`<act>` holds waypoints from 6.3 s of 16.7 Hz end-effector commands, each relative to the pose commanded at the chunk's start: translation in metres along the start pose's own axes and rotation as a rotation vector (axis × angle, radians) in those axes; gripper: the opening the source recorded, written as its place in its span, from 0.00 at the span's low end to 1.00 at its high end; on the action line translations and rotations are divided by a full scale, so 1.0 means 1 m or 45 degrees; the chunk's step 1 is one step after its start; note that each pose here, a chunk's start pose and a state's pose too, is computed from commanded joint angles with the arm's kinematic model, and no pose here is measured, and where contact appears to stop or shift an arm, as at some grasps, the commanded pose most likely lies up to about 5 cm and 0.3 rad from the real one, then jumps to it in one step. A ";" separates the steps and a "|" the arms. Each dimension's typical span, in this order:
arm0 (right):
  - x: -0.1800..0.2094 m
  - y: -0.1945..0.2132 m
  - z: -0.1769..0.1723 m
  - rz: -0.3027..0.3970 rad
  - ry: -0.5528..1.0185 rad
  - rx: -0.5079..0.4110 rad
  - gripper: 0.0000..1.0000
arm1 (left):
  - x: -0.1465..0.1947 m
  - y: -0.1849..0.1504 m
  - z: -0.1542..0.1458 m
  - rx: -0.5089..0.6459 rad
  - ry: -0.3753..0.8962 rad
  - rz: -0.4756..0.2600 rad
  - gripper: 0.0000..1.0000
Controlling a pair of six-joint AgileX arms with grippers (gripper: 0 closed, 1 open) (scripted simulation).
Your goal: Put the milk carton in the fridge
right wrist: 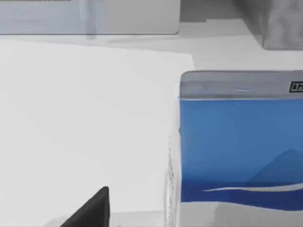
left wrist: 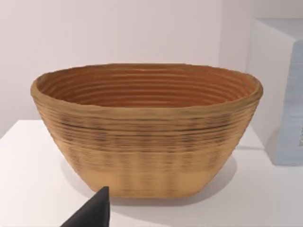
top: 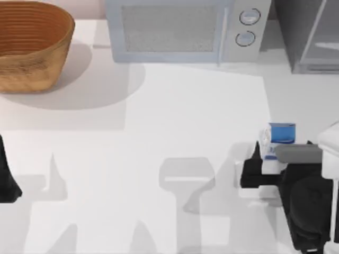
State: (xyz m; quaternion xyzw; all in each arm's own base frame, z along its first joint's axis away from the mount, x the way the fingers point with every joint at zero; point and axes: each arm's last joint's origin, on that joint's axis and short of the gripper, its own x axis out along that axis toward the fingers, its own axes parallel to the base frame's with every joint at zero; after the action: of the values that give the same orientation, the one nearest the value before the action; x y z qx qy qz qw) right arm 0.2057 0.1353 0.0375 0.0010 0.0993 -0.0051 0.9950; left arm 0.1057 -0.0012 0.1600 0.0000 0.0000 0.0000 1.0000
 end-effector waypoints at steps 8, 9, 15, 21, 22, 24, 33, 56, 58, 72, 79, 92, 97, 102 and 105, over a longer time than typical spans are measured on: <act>0.000 0.000 -0.002 -0.003 0.004 -0.003 1.00 | 0.000 0.000 0.000 0.000 0.000 0.000 1.00; 0.004 0.000 -0.002 -0.002 0.003 -0.002 1.00 | 0.000 0.000 0.000 0.000 0.000 0.000 1.00; 0.044 0.001 -0.002 0.001 0.001 -0.001 1.00 | 0.000 0.000 0.000 0.000 0.000 0.000 1.00; 0.050 0.001 -0.002 0.000 0.001 -0.001 0.92 | 0.000 0.000 0.000 0.000 0.000 0.000 1.00; 0.050 0.001 -0.002 0.000 0.001 -0.001 0.85 | 0.000 0.000 0.000 0.000 0.000 0.000 1.00; 0.050 0.001 -0.002 0.000 0.001 -0.001 0.70 | 0.000 0.000 0.000 0.000 0.000 0.000 1.00; 0.050 0.001 -0.002 0.000 0.001 -0.001 0.02 | 0.000 0.000 0.000 0.000 0.000 0.000 1.00; 0.033 0.005 0.117 -0.004 0.016 -0.016 0.00 | 0.000 0.000 0.000 0.000 0.000 0.000 1.00; 0.026 0.003 0.134 -0.002 0.009 -0.008 0.00 | 0.000 0.000 0.000 0.000 0.000 0.000 1.00; -0.002 -0.041 0.129 -0.015 0.156 -0.087 0.00 | 0.000 0.000 0.000 0.000 0.000 0.000 1.00; -0.074 -0.098 0.169 0.017 -0.180 0.057 0.00 | 0.000 0.000 0.000 0.000 0.000 0.000 1.00; -0.121 -0.137 0.101 0.013 -0.253 -0.003 0.00 | 0.000 0.000 0.000 0.000 0.000 0.000 1.00; -0.121 -0.137 0.103 0.017 -0.258 0.000 0.00 | 0.000 0.000 0.000 0.000 0.000 0.000 1.00; -0.119 -0.139 0.144 0.028 -0.338 -0.008 0.00 | 0.000 0.000 0.000 0.000 0.000 0.000 1.00; -0.101 -0.143 0.179 0.026 -0.364 -0.018 0.00 | 0.000 0.000 0.000 0.000 0.000 0.000 1.00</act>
State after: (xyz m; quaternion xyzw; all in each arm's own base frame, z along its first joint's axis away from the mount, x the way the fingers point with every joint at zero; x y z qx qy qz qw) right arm 0.1408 -0.0068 0.2333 -0.0056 -0.0434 0.0055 0.9990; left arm 0.1057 -0.0012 0.1600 0.0000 0.0000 0.0000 1.0000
